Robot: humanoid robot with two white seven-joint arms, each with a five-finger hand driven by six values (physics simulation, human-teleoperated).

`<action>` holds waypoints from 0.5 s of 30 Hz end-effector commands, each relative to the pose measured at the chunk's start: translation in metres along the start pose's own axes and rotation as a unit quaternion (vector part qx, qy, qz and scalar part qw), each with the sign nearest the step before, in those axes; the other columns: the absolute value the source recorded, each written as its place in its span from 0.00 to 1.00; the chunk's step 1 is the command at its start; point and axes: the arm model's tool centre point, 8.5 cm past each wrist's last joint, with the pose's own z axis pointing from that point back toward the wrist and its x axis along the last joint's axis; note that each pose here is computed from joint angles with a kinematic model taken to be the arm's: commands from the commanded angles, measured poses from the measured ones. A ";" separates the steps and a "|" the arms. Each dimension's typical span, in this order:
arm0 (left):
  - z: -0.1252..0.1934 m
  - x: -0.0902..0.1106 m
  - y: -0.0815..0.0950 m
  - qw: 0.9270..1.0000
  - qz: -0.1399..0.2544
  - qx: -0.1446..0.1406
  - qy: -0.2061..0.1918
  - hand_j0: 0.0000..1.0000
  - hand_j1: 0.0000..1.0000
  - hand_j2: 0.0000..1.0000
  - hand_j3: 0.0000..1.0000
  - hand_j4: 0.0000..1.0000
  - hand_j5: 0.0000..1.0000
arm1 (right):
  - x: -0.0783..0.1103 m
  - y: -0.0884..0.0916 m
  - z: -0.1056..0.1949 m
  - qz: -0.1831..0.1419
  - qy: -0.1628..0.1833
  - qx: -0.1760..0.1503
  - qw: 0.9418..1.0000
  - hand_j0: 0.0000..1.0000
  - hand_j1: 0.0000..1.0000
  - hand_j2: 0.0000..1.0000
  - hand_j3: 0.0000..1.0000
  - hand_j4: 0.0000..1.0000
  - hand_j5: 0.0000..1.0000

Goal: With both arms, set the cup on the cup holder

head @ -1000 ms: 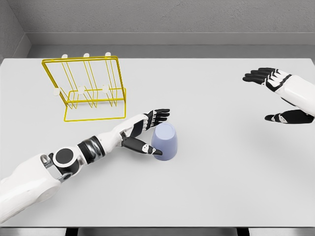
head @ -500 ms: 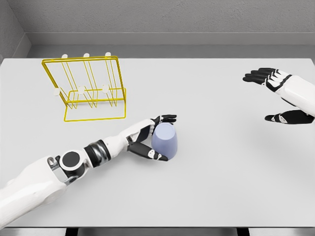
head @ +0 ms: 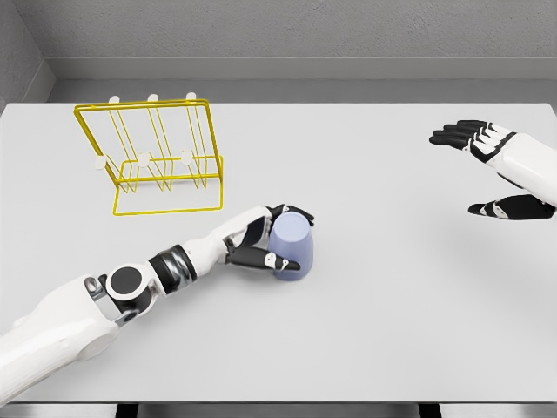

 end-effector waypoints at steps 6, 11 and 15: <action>0.001 0.004 0.004 1.000 0.001 0.009 -0.008 0.58 0.58 0.58 0.58 0.58 0.58 | 0.000 -0.001 0.000 -0.003 -0.001 -0.002 1.000 1.00 1.00 1.00 1.00 1.00 1.00; 0.005 0.034 0.013 0.999 -0.011 0.013 -0.043 0.59 0.59 0.59 0.59 0.59 0.59 | 0.000 -0.001 0.000 -0.003 -0.001 -0.002 1.000 1.00 1.00 1.00 1.00 1.00 1.00; 0.005 0.034 0.013 0.999 -0.011 0.013 -0.043 0.59 0.59 0.59 0.59 0.59 0.59 | 0.000 -0.001 0.000 -0.003 -0.001 -0.002 1.000 1.00 1.00 1.00 1.00 1.00 1.00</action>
